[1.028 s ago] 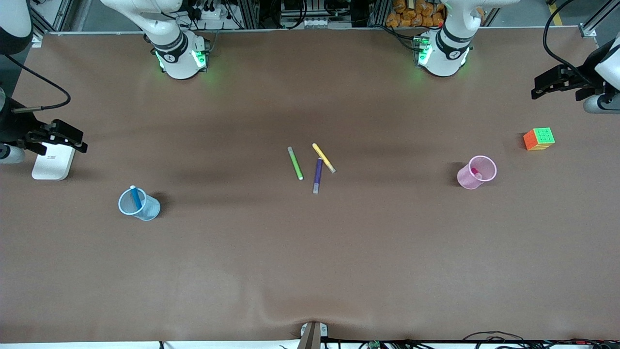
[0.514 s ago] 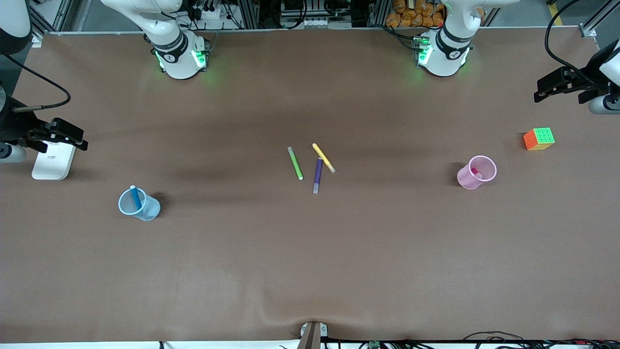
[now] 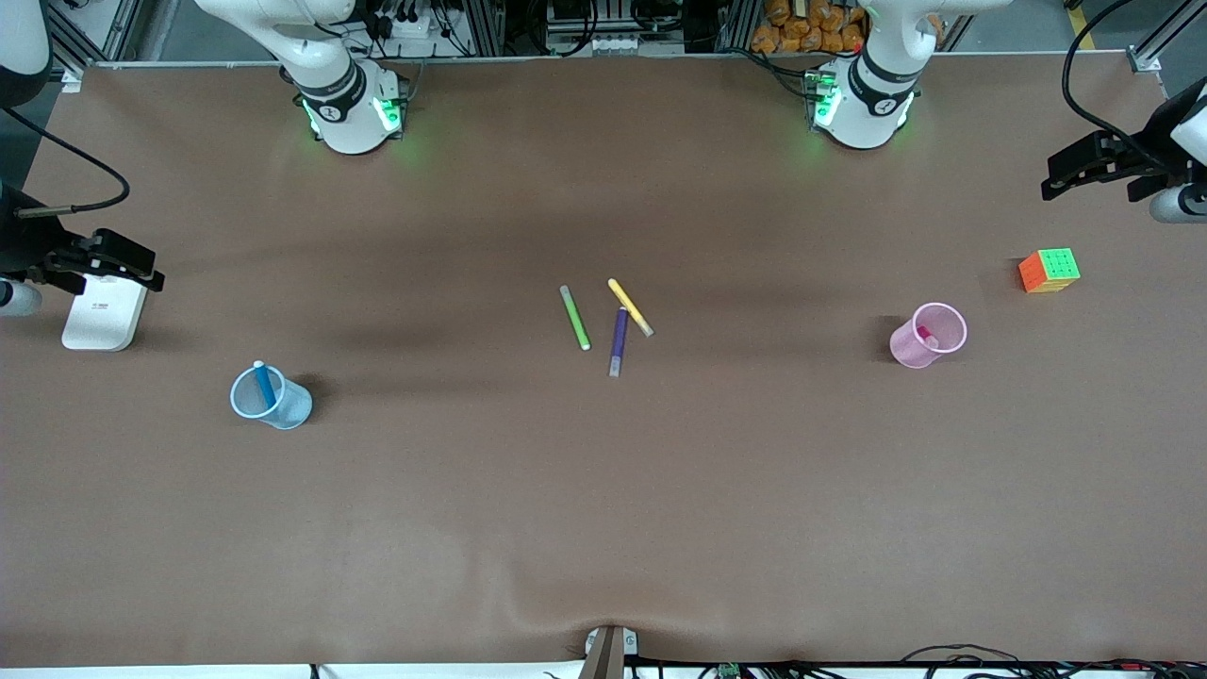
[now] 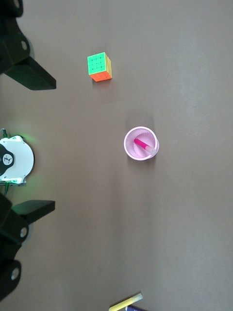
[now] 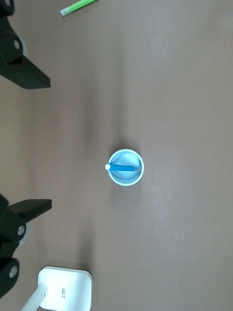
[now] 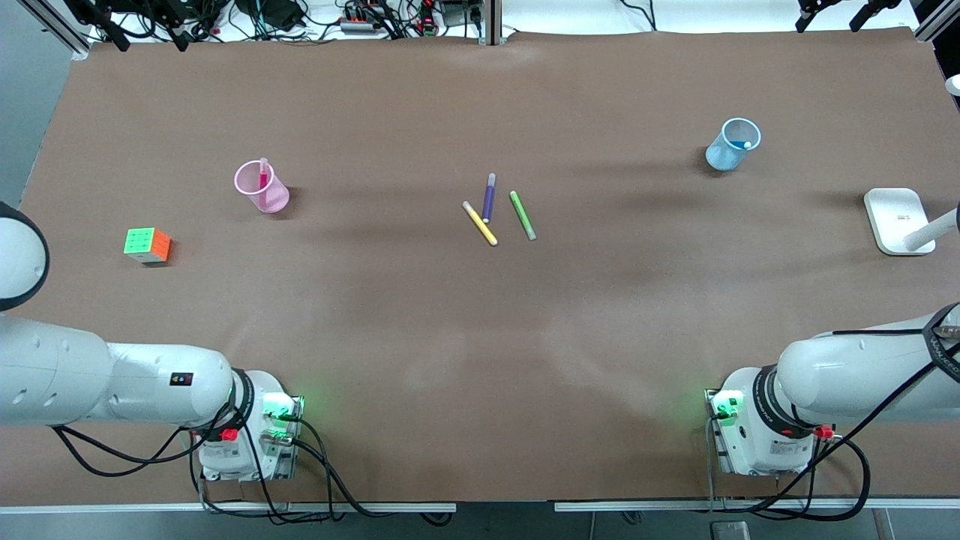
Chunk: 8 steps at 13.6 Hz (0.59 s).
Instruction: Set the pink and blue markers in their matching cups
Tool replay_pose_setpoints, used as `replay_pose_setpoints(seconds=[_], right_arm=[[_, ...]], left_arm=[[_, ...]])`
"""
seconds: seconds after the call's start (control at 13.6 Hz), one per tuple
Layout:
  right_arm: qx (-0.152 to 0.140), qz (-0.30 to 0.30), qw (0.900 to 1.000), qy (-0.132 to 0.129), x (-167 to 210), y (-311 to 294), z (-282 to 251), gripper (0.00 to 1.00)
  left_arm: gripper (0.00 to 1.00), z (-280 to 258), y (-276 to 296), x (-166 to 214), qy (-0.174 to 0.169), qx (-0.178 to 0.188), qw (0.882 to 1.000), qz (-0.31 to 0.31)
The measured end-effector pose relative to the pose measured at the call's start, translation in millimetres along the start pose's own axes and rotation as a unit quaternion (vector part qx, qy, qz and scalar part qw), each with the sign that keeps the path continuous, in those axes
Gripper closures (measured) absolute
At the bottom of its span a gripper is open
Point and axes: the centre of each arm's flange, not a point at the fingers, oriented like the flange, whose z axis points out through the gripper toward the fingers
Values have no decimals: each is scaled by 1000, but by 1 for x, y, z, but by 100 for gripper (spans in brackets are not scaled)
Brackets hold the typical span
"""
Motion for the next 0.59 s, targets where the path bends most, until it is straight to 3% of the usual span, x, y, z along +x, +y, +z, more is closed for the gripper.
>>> replay_pose_setpoints(seconds=[0.59], right_arm=[[0, -1, 1000, 0, 0, -1, 0, 0]], left_arm=[[0, 2, -4, 6, -2, 0, 1000, -3]])
